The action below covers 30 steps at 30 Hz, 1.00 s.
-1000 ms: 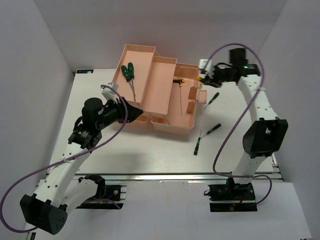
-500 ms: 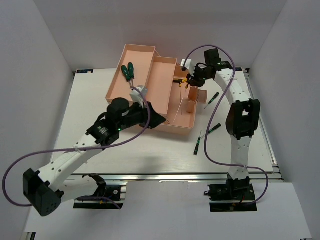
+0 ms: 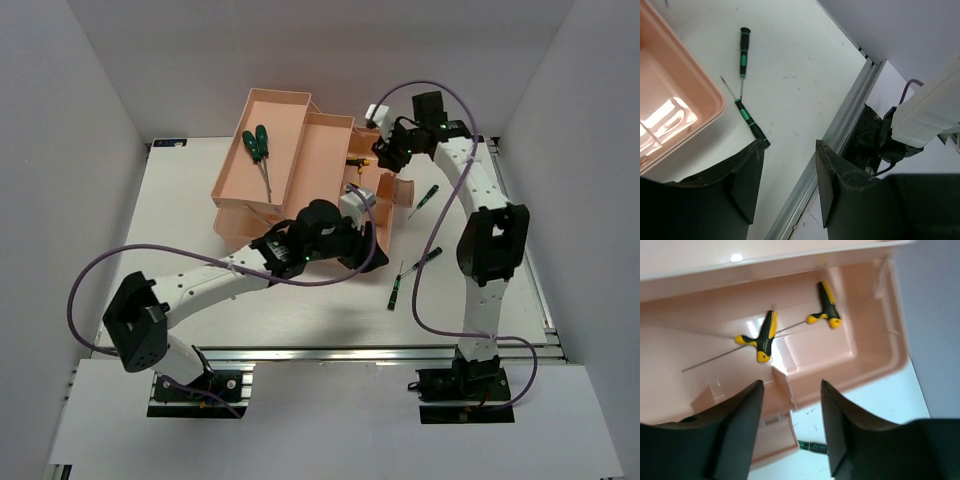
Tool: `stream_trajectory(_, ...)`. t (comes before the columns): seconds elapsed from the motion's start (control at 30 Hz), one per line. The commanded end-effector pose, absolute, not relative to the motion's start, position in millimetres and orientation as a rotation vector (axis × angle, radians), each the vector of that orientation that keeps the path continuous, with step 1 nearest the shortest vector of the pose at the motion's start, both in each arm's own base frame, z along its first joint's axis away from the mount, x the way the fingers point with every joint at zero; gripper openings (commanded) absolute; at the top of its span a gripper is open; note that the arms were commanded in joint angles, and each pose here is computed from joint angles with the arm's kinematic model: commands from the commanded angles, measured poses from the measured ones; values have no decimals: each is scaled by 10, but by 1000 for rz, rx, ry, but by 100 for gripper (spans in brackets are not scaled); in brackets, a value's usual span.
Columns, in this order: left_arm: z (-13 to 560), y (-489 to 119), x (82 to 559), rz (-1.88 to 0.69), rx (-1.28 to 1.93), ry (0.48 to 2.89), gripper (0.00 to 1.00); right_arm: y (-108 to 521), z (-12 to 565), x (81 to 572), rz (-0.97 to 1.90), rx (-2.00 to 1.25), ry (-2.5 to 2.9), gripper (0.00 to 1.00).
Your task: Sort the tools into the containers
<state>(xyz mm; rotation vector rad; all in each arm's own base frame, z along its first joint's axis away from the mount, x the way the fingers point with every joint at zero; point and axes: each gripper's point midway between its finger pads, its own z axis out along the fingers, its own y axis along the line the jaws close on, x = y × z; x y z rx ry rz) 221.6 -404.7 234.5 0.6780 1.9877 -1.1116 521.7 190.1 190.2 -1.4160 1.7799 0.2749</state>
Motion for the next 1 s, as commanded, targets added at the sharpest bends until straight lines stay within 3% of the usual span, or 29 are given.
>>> stream_trajectory(0.0, 2597, -4298, 2124, -1148, 734, 1888, 55, 1591, 2792, 5189, 248, -1140, 1736, 54)
stream_trajectory(0.03, 2458, -4361, 2113, -1131, 749, 1924, 54, 1441, 3037, 5127, 232, -1055, 1733, 47)
stream_trajectory(0.07, 2403, -4427, 2050, -1128, 773, 1932, 53, 1142, 3186, 5194, 198, -929, 1744, 34)
stream_trajectory(0.1, 2335, -4470, 2030, -1118, 784, 1948, 51, 982, 3054, 5123, 260, -757, 1848, 0)
stream_trajectory(0.13, 2174, -4525, 2043, -1084, 786, 1996, 48, 627, 3244, 5019, 233, -639, 1848, 0)
stream_trajectory(0.23, 1812, -4663, 1986, -999, 812, 2086, 43, 283, 3094, 4532, 385, -595, 1901, 0)
stream_trajectory(0.27, 1708, -4714, 1925, -981, 831, 2108, 43, 236, 3025, 4399, 405, -598, 1918, 1)
stream_trajectory(0.3, 1638, -4744, 1917, -954, 830, 2129, 44, 269, 2881, 4104, 460, -605, 1948, 41)
stream_trajectory(0.4, 1296, -4803, 1963, -795, 808, 2222, 54, 172, 2879, 3653, 407, -605, 1907, 85)
stream_trajectory(0.43, 1252, -4780, 2026, -718, 779, 2249, 56, 153, 2625, 3491, 411, -594, 1939, 89)
stream_trajectory(0.7, 647, -4642, 2340, -339, 685, 2353, 58, 182, 2553, 2931, 306, -531, 1920, 88)
stream_trajectory(0.97, 305, -4800, 2374, -286, 743, 2395, 54, 115, 2626, 2889, 294, -466, 1919, 86)
